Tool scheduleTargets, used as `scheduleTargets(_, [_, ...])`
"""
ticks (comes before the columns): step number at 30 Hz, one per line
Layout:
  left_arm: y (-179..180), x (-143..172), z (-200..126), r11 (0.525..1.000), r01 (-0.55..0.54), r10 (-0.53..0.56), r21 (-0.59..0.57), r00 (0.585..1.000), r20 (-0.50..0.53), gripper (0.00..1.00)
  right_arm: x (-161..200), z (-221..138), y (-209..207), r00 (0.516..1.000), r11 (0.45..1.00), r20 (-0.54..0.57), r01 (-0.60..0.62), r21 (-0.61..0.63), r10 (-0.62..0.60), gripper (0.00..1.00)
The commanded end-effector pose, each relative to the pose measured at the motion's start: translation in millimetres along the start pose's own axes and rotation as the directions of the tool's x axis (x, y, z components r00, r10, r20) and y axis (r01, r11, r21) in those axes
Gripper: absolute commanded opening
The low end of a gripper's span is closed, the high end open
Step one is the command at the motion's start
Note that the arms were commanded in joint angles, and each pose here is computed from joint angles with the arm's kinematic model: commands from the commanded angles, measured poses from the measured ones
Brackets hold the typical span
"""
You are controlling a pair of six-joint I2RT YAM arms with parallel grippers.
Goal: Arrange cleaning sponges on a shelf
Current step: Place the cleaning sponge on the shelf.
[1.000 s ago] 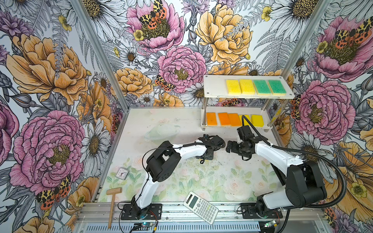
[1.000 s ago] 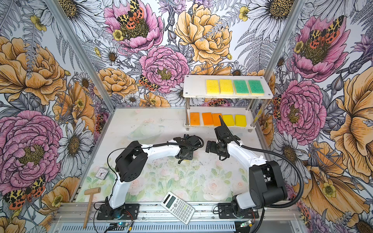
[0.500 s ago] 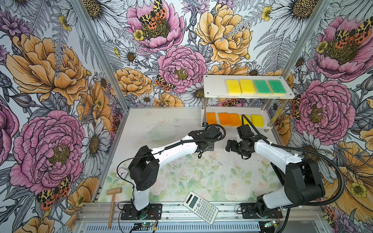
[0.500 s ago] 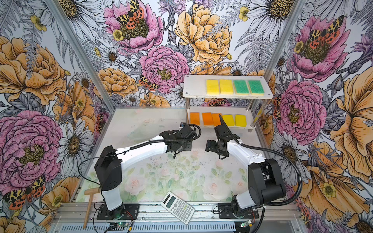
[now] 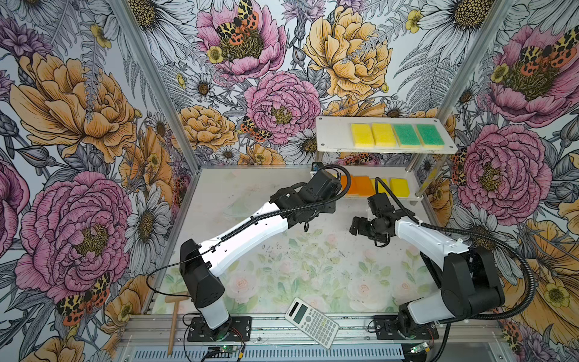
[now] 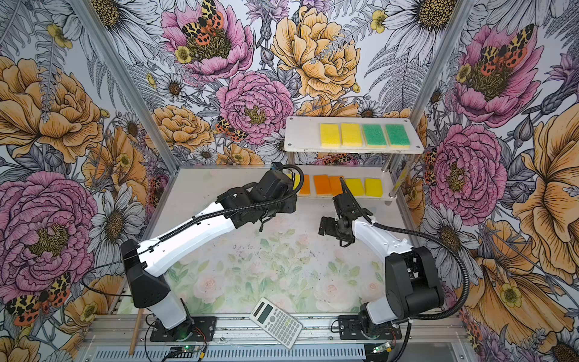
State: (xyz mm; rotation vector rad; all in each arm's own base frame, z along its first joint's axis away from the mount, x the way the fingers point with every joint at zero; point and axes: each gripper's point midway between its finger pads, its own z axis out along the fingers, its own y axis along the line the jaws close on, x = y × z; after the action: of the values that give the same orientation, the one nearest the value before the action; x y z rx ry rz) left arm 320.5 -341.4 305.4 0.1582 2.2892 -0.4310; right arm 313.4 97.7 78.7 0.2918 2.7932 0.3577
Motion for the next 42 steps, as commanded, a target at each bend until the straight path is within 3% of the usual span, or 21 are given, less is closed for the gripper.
scheduleTargets(1, [-12, -25, -18, 0.998, -0.053, 0.052, 0.023, 0.997, 0.052, 0.56, -9, -6, 7, 1.000, 1.000, 0.027, -0.004, -0.029, 0.005, 0.95])
scheduleTargets(9, [-33, -83, -49, 0.993, -0.083, 0.067, 0.080, 0.982, 0.177, 0.56, -8, -8, 6, 0.999, 0.999, 0.035, -0.011, -0.032, 0.012, 0.94])
scheduleTargets(21, [-34, -146, -26, 0.997, -0.060, 0.041, 0.053, 0.952, 0.304, 0.56, -5, -13, 6, 0.999, 0.999, 0.043, -0.023, -0.040, 0.025, 0.94])
scheduleTargets(28, [-27, -166, -12, 0.999, -0.053, 0.047, 0.009, 0.931, 0.362, 0.57, -2, -14, 5, 0.999, 0.999, 0.046, -0.025, -0.038, 0.027, 0.94])
scheduleTargets(42, [-29, -202, 7, 0.996, -0.063, 0.025, 0.065, 0.883, 0.469, 0.59, 0, -14, 4, 0.998, 0.999, 0.046, -0.029, -0.041, 0.031, 0.94])
